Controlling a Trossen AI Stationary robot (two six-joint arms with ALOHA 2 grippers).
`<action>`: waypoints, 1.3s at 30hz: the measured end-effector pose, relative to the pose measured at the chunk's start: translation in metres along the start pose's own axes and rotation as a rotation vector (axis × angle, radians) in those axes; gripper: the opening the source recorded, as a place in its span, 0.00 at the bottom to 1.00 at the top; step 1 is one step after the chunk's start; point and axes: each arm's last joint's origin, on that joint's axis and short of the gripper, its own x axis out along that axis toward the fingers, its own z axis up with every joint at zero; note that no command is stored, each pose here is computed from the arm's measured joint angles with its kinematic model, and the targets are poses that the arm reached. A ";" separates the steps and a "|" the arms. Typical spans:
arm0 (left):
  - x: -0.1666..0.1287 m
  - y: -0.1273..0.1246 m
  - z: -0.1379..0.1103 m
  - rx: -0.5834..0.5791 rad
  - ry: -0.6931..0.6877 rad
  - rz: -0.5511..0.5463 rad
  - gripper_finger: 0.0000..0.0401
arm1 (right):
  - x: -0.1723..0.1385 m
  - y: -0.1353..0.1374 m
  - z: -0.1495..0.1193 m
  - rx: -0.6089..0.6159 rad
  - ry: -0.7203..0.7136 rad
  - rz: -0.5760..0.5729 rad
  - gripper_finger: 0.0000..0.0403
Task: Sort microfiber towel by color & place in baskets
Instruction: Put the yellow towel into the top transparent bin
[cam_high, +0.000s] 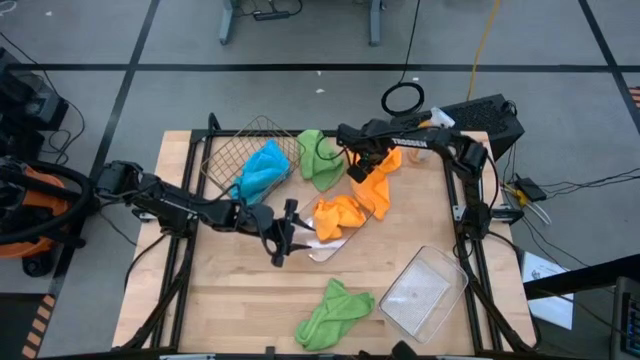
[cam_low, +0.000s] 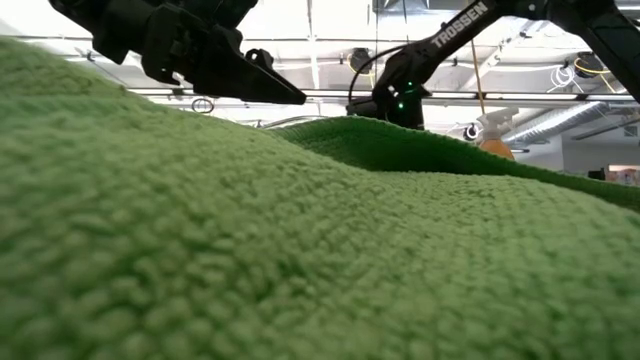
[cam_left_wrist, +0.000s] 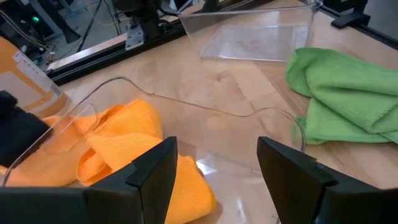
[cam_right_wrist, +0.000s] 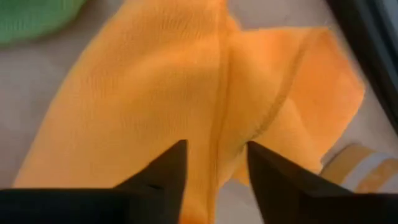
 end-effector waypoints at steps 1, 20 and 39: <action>0.000 -0.001 0.000 0.001 0.000 -0.002 0.57 | 0.000 -0.001 0.001 0.004 -0.008 0.000 0.44; -0.001 -0.013 0.004 0.017 -0.011 -0.041 0.57 | 0.025 -0.031 0.003 0.130 0.033 0.052 0.75; -0.001 -0.013 0.004 0.017 -0.019 -0.039 0.57 | 0.031 -0.024 0.006 0.026 0.002 0.017 0.56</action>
